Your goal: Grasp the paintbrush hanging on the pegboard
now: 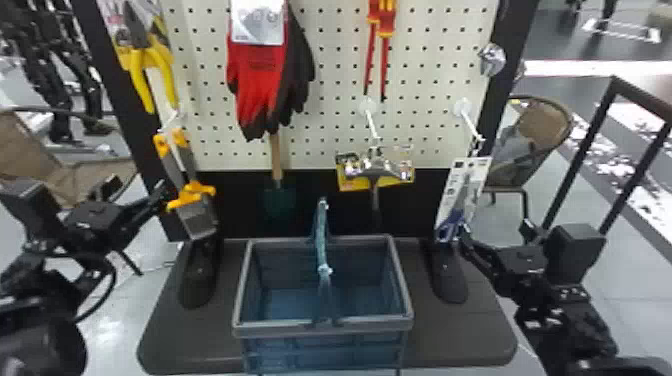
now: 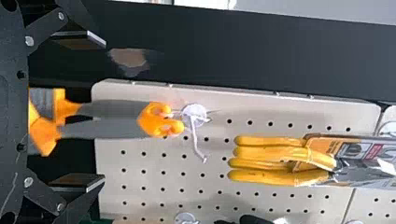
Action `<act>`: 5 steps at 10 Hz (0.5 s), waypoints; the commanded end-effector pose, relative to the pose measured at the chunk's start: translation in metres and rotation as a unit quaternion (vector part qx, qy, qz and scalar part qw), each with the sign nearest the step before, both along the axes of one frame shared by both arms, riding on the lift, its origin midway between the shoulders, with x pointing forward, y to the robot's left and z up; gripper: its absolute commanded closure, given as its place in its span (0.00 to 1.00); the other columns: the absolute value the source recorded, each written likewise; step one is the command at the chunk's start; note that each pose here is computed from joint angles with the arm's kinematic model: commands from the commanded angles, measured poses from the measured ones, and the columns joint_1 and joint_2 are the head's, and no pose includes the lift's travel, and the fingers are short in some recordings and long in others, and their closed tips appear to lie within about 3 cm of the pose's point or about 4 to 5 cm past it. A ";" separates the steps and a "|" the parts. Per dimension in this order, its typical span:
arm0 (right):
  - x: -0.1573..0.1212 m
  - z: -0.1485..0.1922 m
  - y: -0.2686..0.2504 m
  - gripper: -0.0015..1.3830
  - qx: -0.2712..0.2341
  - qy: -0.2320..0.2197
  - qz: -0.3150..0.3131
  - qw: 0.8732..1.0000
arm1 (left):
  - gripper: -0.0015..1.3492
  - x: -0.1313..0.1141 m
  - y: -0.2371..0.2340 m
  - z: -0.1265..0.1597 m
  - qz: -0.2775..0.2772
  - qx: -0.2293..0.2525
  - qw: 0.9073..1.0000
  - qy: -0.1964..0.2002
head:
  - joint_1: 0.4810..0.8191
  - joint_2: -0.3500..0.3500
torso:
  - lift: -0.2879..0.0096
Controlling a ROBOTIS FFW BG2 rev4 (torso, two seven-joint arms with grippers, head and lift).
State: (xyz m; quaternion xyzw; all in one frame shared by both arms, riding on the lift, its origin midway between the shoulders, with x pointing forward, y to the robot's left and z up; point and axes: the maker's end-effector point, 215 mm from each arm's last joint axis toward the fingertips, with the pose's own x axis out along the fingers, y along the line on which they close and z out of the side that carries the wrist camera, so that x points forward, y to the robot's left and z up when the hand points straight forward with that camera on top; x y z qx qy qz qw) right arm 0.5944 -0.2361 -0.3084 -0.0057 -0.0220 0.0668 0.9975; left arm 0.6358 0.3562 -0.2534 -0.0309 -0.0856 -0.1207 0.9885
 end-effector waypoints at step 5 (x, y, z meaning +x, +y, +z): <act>0.000 0.003 0.015 0.12 0.005 -0.002 0.025 1.000 | 0.20 0.039 0.014 0.018 -0.039 0.005 0.999 0.004 | 0.20 0.50 | 0.63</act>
